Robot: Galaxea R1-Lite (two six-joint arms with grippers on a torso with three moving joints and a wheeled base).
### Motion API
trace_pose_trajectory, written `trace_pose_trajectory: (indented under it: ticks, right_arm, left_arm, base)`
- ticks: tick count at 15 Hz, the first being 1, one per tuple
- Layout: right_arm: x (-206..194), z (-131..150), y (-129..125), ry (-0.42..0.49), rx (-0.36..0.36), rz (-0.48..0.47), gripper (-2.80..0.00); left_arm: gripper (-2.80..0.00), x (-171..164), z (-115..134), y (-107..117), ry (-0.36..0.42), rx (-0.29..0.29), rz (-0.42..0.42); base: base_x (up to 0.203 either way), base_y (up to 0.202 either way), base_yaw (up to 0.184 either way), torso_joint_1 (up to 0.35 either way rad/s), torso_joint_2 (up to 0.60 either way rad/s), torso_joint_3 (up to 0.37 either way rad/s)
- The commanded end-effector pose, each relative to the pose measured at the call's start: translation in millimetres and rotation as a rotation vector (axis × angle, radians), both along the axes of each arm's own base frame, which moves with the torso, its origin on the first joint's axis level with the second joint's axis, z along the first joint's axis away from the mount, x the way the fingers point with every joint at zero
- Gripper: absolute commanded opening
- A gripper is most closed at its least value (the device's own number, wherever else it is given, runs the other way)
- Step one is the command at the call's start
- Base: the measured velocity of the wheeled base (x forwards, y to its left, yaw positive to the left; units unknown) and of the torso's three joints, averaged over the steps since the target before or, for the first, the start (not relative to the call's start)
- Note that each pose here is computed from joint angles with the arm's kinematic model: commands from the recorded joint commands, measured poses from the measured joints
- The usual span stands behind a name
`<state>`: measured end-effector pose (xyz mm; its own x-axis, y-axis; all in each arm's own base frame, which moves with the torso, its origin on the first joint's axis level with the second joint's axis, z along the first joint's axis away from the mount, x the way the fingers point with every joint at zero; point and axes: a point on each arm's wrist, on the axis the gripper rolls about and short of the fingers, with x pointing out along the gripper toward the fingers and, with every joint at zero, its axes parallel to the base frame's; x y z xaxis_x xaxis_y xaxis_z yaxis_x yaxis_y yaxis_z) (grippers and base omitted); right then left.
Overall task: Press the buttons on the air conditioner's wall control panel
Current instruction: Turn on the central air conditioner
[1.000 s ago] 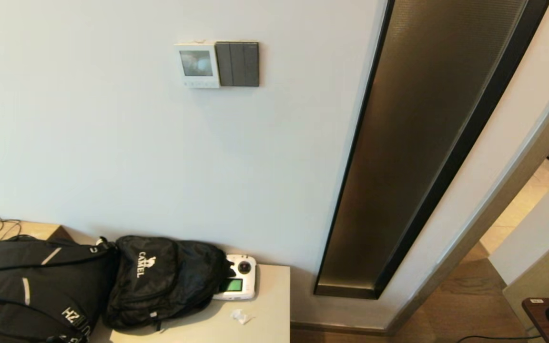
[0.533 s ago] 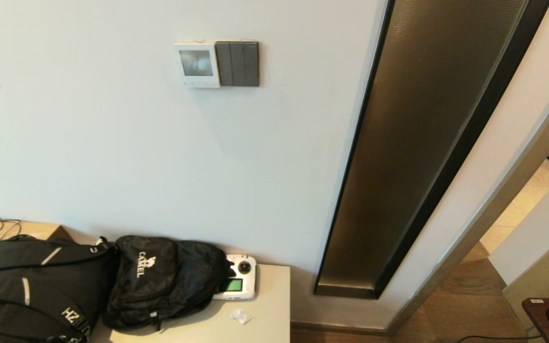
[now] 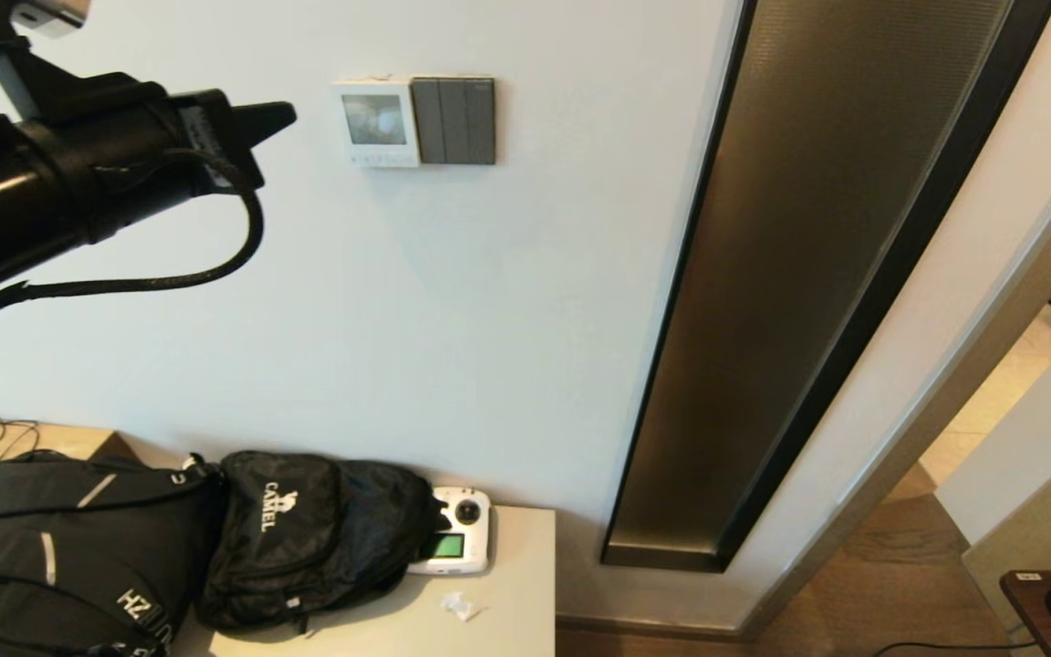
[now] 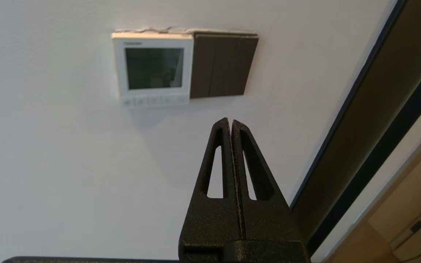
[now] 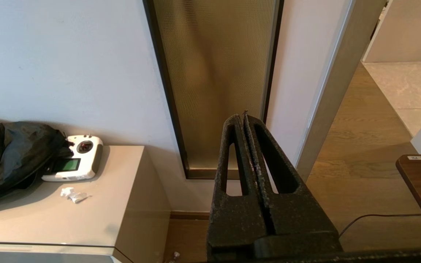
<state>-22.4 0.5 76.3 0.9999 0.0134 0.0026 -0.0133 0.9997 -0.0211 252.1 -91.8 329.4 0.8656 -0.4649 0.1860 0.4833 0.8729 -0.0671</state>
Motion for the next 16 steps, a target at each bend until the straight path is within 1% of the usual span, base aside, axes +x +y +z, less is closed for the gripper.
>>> trace_pose_trajectory:
  ticks: [1,4,6,7,10,12,14,15,16]
  right_arm:
    - [0.2,-0.2,0.0,0.001,0.000,0.000,-2.80]
    - [0.2,-0.2,0.0,0.001,0.000,0.000,-2.80]
    - [0.2,-0.2,0.0,0.001,0.000,0.000,-2.80]
    - [0.2,0.0,0.0,0.001,0.000,0.000,-2.80]
    - [0.2,-0.3,0.0,0.003,0.000,0.000,-2.80]
    - [0.2,-0.3,0.0,0.002,0.000,0.000,-2.80]
    - [0.2,-0.3,0.0,0.003,0.000,0.000,-2.80]
    - [0.2,-0.2,0.0,0.001,0.000,0.000,-2.80]
    - [0.2,-0.3,0.0,0.003,0.000,0.000,-2.80]
  left_arm:
    - [-2.80,33.4,-12.0,-17.8,0.037,0.008,-0.019]
    - [-2.80,49.0,-8.0,-39.7,0.013,0.000,-0.065]
    - [-2.80,56.0,-11.1,-57.5,0.016,0.003,-0.097]
    - [-2.80,61.8,-13.7,-64.0,0.020,0.003,-0.096]
    - [-2.80,79.2,-30.0,-74.7,0.057,0.013,-0.063]
    - [-2.80,87.5,-35.0,-78.6,0.060,0.013,-0.054]
    - [-2.80,98.3,-43.8,-82.7,0.075,0.013,-0.006]
    - [-2.80,101.8,-45.7,-83.8,0.066,0.005,0.022]
    - [-2.80,105.9,-49.8,-85.7,0.065,0.007,0.027]
  base:
    - [0.000,0.000,0.000,0.000,0.00,0.000]
    - [0.000,0.000,0.000,0.000,0.00,0.000]
    - [0.000,0.000,0.000,0.000,0.00,0.000]
    - [0.000,0.000,0.000,0.000,0.00,0.000]
    - [0.000,0.000,0.000,0.000,0.00,0.000]
    - [0.000,0.000,0.000,0.000,0.00,0.000]
    - [0.000,0.000,0.000,0.000,0.00,0.000]
    - [0.000,0.000,0.000,0.000,0.00,0.000]
    - [0.000,0.000,0.000,0.000,0.00,0.000]
